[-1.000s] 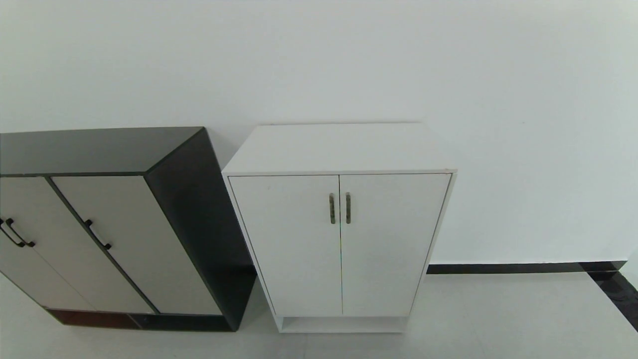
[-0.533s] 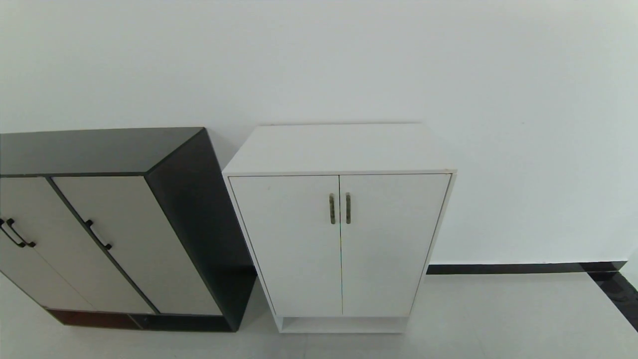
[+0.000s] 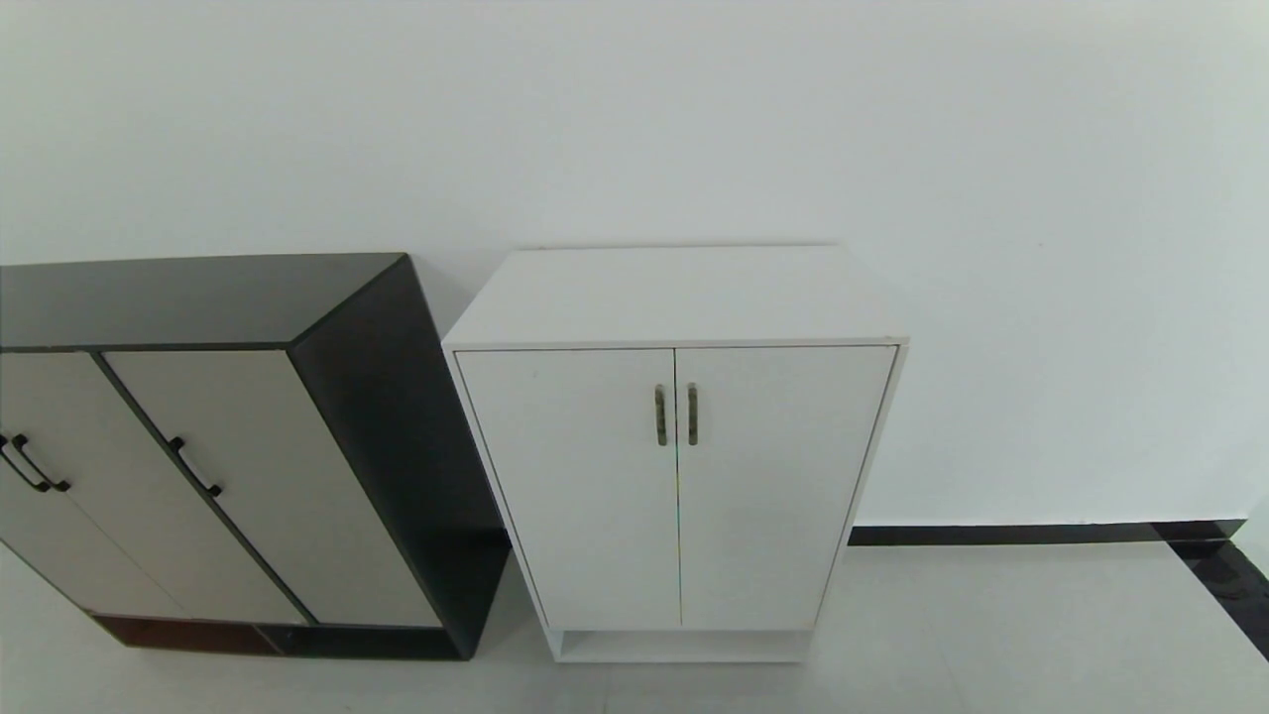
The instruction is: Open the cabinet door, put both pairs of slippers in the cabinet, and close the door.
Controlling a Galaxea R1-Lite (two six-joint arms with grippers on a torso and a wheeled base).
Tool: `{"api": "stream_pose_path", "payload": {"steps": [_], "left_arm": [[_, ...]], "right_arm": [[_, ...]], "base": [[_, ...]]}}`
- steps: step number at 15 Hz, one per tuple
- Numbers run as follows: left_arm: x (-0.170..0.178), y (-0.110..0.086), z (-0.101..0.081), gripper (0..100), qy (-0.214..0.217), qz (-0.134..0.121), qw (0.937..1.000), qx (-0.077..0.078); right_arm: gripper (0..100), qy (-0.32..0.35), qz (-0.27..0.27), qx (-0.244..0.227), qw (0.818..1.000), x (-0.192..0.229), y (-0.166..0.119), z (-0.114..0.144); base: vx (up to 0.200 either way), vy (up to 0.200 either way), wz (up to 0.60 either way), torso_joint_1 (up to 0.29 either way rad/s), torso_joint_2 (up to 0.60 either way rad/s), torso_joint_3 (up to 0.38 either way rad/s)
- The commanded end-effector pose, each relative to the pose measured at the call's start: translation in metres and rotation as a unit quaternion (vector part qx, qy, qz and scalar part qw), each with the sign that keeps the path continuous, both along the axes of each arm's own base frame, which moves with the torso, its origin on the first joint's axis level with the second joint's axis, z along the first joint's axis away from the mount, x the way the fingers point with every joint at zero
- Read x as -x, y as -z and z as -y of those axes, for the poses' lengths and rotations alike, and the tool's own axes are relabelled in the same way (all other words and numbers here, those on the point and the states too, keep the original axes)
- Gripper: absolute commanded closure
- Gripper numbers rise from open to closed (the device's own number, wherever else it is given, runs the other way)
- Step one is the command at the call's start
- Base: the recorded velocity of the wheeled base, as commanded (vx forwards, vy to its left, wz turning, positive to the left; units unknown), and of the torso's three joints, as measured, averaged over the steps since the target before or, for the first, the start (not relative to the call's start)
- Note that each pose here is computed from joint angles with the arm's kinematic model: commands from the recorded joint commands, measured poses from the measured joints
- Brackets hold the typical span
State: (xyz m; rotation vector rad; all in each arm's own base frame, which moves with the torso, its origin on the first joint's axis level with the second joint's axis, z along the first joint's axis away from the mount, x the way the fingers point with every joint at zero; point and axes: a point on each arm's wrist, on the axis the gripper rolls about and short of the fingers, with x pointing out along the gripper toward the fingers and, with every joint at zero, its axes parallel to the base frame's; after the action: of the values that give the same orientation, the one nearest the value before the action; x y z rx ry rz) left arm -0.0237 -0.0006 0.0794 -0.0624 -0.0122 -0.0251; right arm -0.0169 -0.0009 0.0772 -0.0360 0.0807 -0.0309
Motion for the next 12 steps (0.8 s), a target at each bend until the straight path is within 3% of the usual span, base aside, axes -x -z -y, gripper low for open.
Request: {"api": "stream_pose_path", "payload": {"steps": [1, 12], "left_arm": [[0.0, -0.0001, 0.0, 100, 0.0, 0.0, 1.0, 0.0], [0.0, -0.0001, 0.0, 100, 0.0, 0.0, 1.0, 0.001]], "right_arm": [[100, -0.005, 0.031, -0.001, 1.0, 0.0048, 0.0017, -0.0002], [100, -0.007, 0.04, -0.015, 0.999, 0.0058, 0.0017, -0.0005]], "base": [[0.0, 0.0, 0.0, 0.0, 0.0, 0.0], [0.0, 0.0, 0.0, 0.0, 0.0, 0.0]]}}
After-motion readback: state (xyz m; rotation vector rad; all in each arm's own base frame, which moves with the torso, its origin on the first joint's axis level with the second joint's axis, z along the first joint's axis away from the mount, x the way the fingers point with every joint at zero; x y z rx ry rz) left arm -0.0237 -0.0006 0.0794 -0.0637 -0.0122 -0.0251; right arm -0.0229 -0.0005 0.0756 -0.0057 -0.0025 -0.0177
